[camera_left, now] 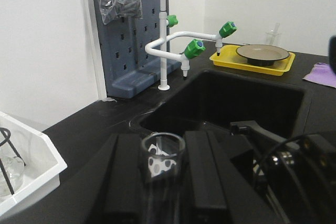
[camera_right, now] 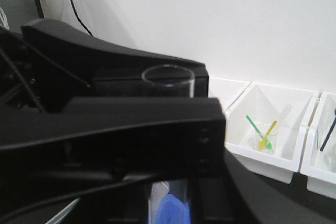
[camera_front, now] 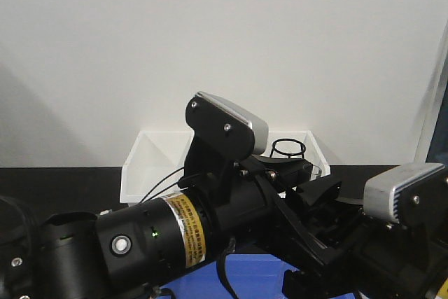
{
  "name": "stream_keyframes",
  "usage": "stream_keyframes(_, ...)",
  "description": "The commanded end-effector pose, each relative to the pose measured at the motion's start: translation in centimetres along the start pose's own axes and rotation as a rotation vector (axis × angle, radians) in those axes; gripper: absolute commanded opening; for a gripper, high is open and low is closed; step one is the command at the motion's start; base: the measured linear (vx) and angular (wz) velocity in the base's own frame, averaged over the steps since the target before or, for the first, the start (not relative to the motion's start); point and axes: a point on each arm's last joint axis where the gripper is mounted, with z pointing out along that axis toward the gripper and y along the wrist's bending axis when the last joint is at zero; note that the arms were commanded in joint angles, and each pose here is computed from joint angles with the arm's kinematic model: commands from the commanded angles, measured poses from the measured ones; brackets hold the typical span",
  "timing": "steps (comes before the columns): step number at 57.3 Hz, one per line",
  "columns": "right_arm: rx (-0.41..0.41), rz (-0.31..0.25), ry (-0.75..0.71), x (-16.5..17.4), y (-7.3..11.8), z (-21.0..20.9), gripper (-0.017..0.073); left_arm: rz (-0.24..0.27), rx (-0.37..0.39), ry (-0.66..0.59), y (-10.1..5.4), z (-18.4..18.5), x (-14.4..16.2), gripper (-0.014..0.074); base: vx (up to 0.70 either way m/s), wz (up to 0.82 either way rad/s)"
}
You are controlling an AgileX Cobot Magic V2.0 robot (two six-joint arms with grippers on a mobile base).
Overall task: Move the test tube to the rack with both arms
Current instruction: 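Close the right gripper on the tube and open the left gripper, then withdraw the left gripper and carry the tube toward the white rack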
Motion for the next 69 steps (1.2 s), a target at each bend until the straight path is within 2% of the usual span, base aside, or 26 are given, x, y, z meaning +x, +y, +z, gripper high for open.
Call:
stream_keyframes(1, -0.006, 0.002, -0.145, -2.4, 0.1, -0.3, -0.0011, -0.011, 0.054, -0.132, -0.9, -1.2, -3.0, 0.0035, 0.0, 0.0)
stream_keyframes(9, -0.006, 0.002, -0.145, -2.4, 0.1, -0.3, -0.001, -0.011, 0.054, -0.132, -0.9, -1.2, -3.0, 0.0158, 0.0, 0.0)
stream_keyframes(17, -0.006, 0.002, -0.145, -2.4, 0.1, -0.3, -0.001, -0.011, 0.052, -0.13, -0.8, -1.2, -2.9, 0.0354, 0.0, 0.0)
stream_keyframes(23, -0.006, 0.002, -0.142, -2.4, 0.1, -0.3, -0.001, -0.011, 0.052, -0.131, -0.8, -1.2, -3.0, 0.0469, 0.0, 0.0)
stream_keyframes(28, -0.006, 0.002, -0.134, -2.3, 0.1, -0.3, -0.001, -0.009, 0.056, -0.152, -0.9, -1.6, -3.5, 0.0517, 0.0, 0.0)
stream_keyframes(36, -0.005, 0.002, -0.121, -2.2, 0.1, -0.3, -0.001, 0.027, 0.037, -0.233, -0.7, -3.6, -6.4, 0.0527, 0.0, 0.0)
stream_keyframes(46, -0.004, 0.002, -0.124, -2.2, 0.1, -0.3, -0.001, 0.042, -0.068, -0.292, 0.2, -7.6, -10.8, 0.0494, 0.0, 0.0)
stream_keyframes(50, -0.004, 0.002, -0.141, -2.4, 0.1, -0.3, -0.001, 0.047, -0.121, -0.277, 0.7, -8.9, -11.4, 0.0449, 0.0, 0.0)
stream_keyframes(54, 0.012, 0.015, -0.177, -2.7, -0.2, -0.4, -0.001, 0.07, -0.211, -0.199, 1.4, -10.0, -11.2, 0.036, 0.0, 0.0)
stream_keyframes(57, 0.044, 0.032, -0.196, -3.0, -0.9, -0.4, -0.001, 0.068, -0.267, -0.145, 1.9, -10.6, -10.9, 0.0277, 0.0, 0.0)
stream_keyframes(61, 0.113, 0.051, -0.198, -3.2, -2.4, -0.5, -0.001, 0.051, -0.336, -0.06, 2.5, -10.9, -10.2, 0.0109, 0.0, 0.0)
stream_keyframes(64, 0.166, 0.043, -0.195, -3.3, -3.6, -0.6, -0.001, 0.043, -0.364, -0.018, 2.8, -11.0, -9.7, -0.0013, 0.0, 0.0)
stream_keyframes(69, 0.285, 0.0, -0.175, -3.3, -6.2, -1.2, -0.0009, 0.042, -0.37, 0.016, 2.9, -10.9, -8.8, -0.0009, 0.0, 0.0)
